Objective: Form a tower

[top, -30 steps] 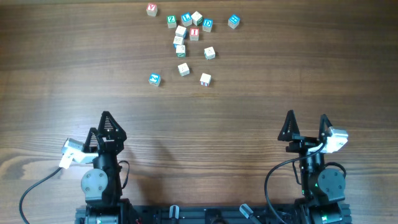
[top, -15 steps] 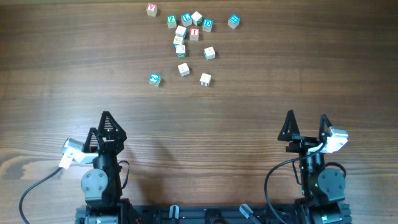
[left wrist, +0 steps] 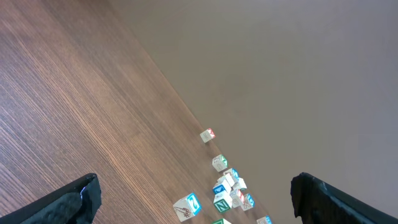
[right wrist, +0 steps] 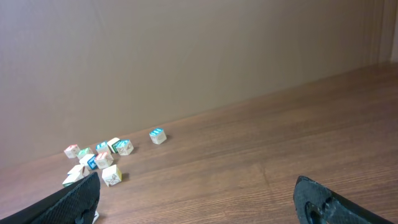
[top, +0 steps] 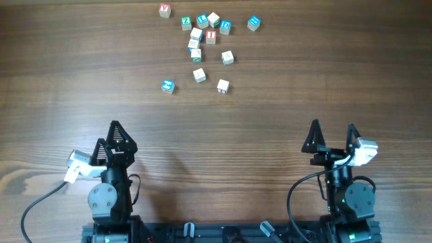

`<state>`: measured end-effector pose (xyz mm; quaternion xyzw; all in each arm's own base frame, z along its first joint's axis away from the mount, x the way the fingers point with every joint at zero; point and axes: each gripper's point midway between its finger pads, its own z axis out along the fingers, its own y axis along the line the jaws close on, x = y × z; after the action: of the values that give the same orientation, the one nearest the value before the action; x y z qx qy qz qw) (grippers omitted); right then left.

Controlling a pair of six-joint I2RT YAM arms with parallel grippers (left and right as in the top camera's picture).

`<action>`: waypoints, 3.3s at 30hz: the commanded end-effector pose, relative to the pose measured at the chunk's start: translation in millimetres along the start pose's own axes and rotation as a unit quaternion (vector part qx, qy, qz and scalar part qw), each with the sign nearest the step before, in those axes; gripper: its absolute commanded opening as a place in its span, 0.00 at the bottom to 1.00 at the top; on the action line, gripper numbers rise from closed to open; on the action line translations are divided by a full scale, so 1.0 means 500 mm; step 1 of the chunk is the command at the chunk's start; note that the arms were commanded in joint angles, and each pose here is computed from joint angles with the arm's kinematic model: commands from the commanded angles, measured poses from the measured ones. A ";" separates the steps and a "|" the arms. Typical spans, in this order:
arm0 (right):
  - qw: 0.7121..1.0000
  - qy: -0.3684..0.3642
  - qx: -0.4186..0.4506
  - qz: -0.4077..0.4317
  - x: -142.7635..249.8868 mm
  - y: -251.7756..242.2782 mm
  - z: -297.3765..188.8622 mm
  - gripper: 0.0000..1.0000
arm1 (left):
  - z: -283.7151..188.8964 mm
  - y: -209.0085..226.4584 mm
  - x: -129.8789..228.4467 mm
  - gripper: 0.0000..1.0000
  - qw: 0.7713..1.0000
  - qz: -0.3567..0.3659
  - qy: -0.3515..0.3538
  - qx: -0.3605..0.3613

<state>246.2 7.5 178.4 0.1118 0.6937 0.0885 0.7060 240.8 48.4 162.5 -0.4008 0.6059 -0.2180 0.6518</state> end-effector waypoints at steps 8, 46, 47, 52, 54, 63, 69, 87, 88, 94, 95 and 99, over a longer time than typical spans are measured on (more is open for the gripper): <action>1.000 -0.005 0.008 -0.008 -0.004 -0.006 0.000 1.00 | -0.001 -0.001 0.002 1.00 1.000 0.008 0.001 0.004; 1.000 -0.005 0.008 -0.008 -0.004 -0.006 0.000 1.00 | -0.002 0.004 -0.038 1.00 0.999 -0.003 -0.050 -0.010; 1.000 -0.005 0.008 -0.008 -0.004 -0.006 0.000 1.00 | -0.004 -0.015 -0.047 1.00 0.998 0.005 -0.058 0.009; 1.000 -0.005 0.008 -0.008 -0.004 -0.006 0.000 1.00 | -0.033 -0.102 -0.111 1.00 0.995 0.073 -0.063 0.028; 1.000 -0.005 0.008 -0.008 -0.004 -0.006 0.000 1.00 | -0.041 -0.138 -0.140 0.99 0.994 0.095 -0.055 0.018; 1.000 -0.005 0.008 -0.008 -0.004 -0.006 0.000 1.00 | 0.083 -0.326 -0.119 1.00 0.971 0.160 0.176 0.002; 1.000 -0.005 0.008 -0.008 -0.004 -0.006 0.000 1.00 | 0.183 -0.236 0.022 1.00 0.915 0.157 0.356 -0.109; 1.000 -0.005 0.008 -0.008 -0.004 -0.006 0.000 1.00 | 0.273 -0.222 0.066 0.04 0.889 0.200 0.396 -0.109; 1.000 -0.005 0.008 -0.008 -0.004 -0.006 0.000 1.00 | 0.280 -0.222 0.058 0.04 0.886 0.210 0.395 -0.118; 1.000 -0.005 0.008 -0.008 -0.004 -0.006 0.000 1.00 | 0.356 -0.223 0.040 0.04 0.879 0.285 0.364 -0.119; 1.000 -0.005 0.008 -0.008 -0.004 -0.006 0.000 1.00 | 0.366 -0.224 0.052 0.04 0.876 0.293 0.366 -0.111; 1.000 -0.005 0.008 -0.008 -0.004 -0.006 0.000 1.00 | 0.372 -0.203 0.130 0.28 0.854 0.305 0.405 -0.113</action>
<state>246.4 7.5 177.8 0.1117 0.6947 0.0882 0.7051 445.0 2.5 210.9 -0.1750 0.9143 -0.0938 0.3532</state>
